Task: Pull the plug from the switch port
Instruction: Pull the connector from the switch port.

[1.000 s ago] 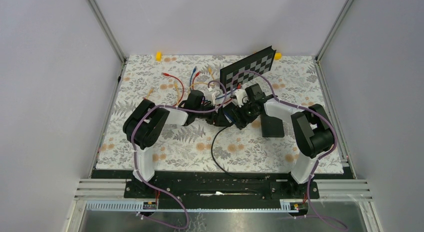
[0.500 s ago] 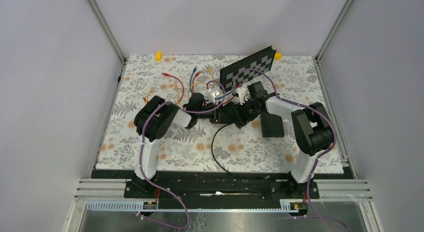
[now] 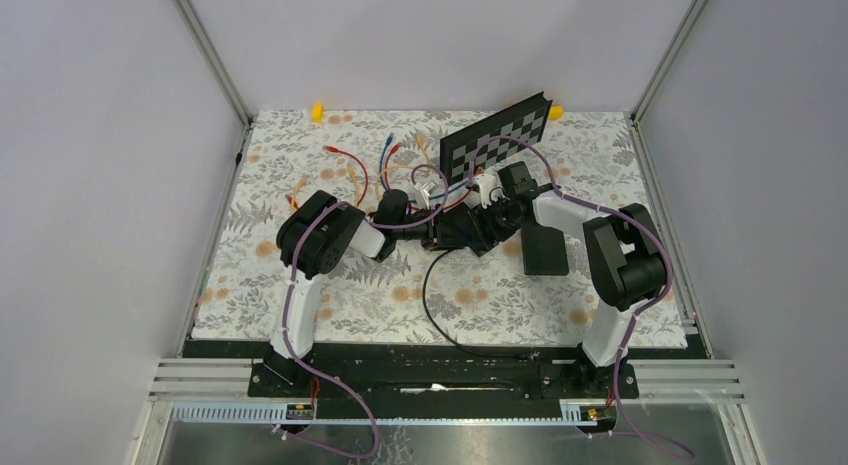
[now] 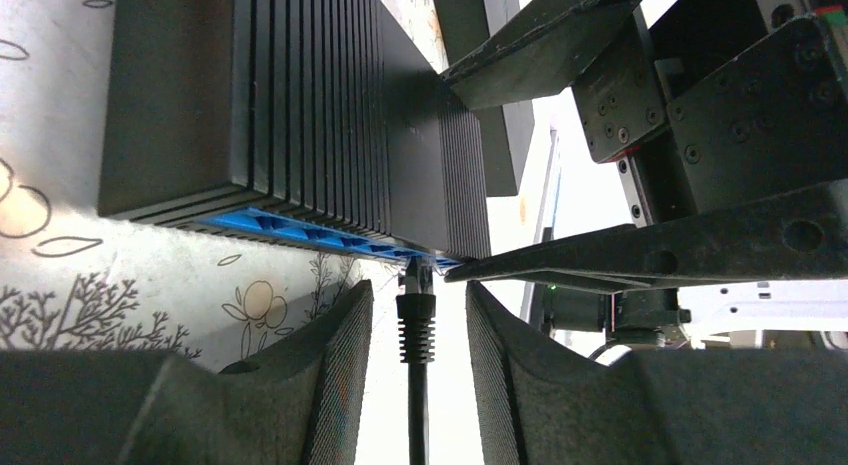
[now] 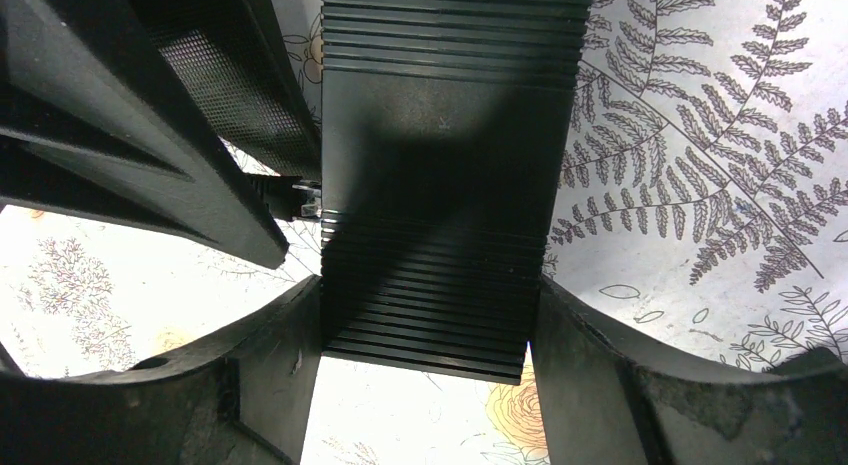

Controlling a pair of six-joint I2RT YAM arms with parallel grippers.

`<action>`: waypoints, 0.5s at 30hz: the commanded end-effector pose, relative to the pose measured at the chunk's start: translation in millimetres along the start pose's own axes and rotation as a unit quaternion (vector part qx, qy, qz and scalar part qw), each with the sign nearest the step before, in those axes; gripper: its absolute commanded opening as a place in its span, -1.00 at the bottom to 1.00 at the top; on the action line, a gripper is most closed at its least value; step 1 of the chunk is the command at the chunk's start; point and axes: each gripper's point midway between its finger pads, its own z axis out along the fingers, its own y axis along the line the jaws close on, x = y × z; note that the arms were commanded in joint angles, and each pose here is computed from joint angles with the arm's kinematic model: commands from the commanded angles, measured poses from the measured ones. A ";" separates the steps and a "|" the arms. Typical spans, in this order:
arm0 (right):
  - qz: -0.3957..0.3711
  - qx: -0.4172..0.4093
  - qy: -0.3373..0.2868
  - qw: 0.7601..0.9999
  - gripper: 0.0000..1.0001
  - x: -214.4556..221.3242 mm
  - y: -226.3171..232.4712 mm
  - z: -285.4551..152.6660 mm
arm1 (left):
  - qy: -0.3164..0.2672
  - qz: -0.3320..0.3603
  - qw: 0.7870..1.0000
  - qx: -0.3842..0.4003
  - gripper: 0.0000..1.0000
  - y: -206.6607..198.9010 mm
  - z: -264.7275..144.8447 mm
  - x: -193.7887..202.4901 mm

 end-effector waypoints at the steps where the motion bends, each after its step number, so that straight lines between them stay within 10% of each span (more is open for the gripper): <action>1: 0.028 -0.025 0.044 0.998 -0.04 24.4 7.9 10.5 | 0.011 -0.043 0.999 -0.018 -0.17 22.3 5.8 15.7; 15: 0.025 -0.018 0.046 0.998 -0.05 25.3 5.4 10.5 | 0.008 -0.065 0.998 0.004 -0.29 24.1 8.1 21.5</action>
